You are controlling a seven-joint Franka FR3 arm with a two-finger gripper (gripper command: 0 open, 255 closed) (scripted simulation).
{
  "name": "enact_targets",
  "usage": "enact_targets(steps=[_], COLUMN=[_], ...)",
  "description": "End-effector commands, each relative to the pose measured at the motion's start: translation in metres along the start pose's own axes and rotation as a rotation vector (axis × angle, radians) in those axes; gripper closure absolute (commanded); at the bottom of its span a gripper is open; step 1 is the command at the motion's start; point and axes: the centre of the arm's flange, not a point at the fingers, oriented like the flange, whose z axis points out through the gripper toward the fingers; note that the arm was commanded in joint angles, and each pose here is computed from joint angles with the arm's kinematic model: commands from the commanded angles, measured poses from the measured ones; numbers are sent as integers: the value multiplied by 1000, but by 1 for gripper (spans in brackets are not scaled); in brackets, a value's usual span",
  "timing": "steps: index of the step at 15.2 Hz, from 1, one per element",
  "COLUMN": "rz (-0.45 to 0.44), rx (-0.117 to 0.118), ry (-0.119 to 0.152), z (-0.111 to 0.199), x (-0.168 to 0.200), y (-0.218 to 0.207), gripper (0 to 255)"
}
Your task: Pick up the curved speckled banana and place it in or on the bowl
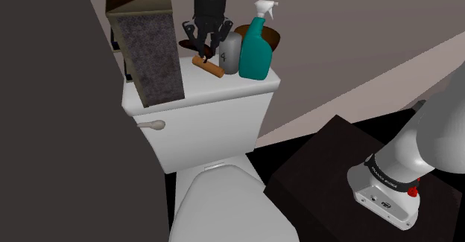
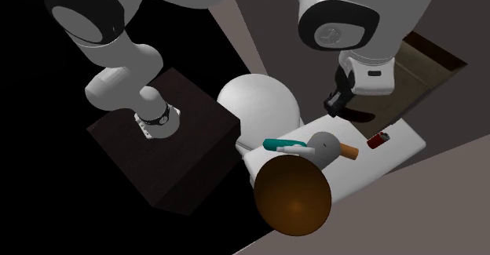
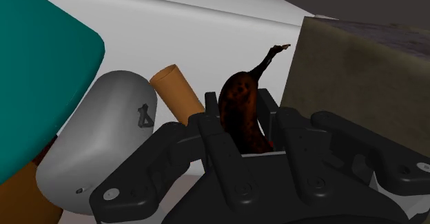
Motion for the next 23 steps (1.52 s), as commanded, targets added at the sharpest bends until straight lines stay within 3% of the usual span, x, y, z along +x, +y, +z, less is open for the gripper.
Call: enact_targets(steps=[1, 12, 23], rz=[0, 0, 0], rx=[0, 0, 0], ry=[0, 0, 0], z=[-11, -64, -69], x=[2, 7, 37], y=[0, -2, 140], gripper=[255, 255, 255])
